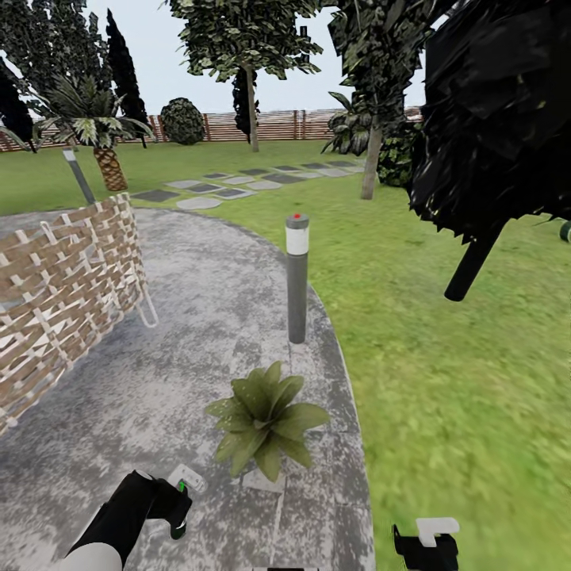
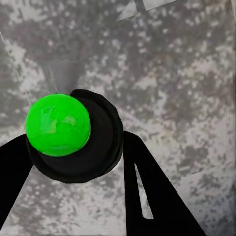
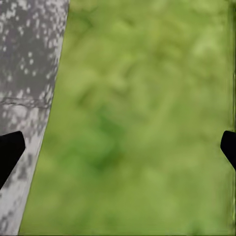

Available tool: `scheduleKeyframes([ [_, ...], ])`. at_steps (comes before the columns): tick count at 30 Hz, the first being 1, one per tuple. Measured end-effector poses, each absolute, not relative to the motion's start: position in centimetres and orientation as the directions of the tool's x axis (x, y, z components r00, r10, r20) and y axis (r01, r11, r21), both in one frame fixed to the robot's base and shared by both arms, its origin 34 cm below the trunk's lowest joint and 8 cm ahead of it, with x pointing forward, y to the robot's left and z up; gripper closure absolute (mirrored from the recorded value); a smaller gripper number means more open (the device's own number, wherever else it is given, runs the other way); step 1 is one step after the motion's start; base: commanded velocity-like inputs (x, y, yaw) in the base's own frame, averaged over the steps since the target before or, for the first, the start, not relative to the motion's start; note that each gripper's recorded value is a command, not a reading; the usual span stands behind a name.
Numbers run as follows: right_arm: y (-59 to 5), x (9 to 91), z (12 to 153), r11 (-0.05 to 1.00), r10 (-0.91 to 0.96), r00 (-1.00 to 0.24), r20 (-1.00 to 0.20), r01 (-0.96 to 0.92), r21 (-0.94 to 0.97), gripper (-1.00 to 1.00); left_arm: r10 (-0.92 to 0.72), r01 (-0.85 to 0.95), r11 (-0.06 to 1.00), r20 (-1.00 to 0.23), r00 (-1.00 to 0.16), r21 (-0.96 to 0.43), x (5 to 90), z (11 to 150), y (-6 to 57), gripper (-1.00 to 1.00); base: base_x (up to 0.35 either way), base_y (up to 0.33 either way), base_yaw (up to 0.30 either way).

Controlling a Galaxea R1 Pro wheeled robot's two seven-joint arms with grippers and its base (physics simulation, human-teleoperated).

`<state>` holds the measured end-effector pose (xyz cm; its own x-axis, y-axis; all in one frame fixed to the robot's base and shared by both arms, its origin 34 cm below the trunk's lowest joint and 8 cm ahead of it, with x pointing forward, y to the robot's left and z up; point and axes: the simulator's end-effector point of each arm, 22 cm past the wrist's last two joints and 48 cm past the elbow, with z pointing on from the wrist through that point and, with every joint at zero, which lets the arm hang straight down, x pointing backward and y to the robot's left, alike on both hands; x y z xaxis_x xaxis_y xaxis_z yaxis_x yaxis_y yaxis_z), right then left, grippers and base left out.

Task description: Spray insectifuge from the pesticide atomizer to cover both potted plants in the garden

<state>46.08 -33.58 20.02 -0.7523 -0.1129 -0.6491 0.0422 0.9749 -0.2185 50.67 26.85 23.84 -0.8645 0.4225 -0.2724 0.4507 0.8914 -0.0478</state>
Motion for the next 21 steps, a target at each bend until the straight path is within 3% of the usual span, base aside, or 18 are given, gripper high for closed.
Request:
scheduleKeyframes([
  [7,-33.58,46.08,20.02,0.975,-0.113,-0.753,-0.649,0.042,-0.219,-1.0,0.423,0.452,0.891,-0.273,-0.864,-0.049,50.67,23.84,26.74,1.0,0.103,-0.26,0.028],
  [21,-33.55,46.08,20.01,0.975,-0.113,-0.753,-0.649,0.042,-0.219,-1.0,0.422,0.45,0.892,-0.272,-0.865,-0.048,50.66,23.83,26.82,1.0,0.017,-0.269,0.243],
])
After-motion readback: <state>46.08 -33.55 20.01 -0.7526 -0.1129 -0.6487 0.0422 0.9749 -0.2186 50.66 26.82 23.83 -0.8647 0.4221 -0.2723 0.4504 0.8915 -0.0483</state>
